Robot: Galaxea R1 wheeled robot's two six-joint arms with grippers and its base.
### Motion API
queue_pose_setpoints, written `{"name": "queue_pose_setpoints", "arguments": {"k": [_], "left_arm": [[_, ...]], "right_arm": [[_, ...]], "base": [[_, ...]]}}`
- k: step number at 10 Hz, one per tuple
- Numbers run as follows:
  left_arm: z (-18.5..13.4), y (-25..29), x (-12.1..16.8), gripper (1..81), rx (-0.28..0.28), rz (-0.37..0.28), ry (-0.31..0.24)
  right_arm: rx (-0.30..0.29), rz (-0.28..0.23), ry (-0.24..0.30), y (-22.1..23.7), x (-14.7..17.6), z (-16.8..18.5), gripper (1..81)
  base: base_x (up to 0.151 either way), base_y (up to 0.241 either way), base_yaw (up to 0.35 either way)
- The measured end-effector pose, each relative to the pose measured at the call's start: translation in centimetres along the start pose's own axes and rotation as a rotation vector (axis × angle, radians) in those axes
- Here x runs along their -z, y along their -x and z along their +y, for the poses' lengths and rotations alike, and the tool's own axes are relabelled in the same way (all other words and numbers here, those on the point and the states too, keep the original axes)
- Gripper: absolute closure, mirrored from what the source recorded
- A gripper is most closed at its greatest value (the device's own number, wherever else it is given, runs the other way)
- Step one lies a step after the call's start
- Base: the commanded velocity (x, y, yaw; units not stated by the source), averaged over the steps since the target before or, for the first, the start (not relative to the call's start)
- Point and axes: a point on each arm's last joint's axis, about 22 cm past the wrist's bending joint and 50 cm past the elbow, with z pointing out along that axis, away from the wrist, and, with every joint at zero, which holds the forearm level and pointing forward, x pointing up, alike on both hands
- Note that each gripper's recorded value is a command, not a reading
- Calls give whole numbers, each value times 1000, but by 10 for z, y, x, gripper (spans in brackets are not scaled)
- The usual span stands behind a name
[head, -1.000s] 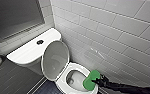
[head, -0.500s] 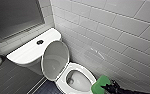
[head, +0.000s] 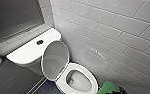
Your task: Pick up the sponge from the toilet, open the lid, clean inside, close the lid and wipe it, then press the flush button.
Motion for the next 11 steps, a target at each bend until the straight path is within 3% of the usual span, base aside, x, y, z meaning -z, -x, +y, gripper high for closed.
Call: {"name": "queue_pose_setpoints", "arguments": {"k": [2,4,6,11], "left_arm": [[1,0,-1,10,0,0,1],[3,-1,-2,10,0,2,5],[4,-1,-2,10,0,2,7],[4,-2,-2,10,0,5,7]], "right_arm": [[10,-13,-51,1,15,-28,811],[51,-5,-96,-20,9,-59,811],[114,-28,-150,-40,-22,-105,811],[210,-61,-125,-71,-126,-157,811]], "base": [[0,0,0],[0,0,0],[0,0,0],[0,0,0]]}}
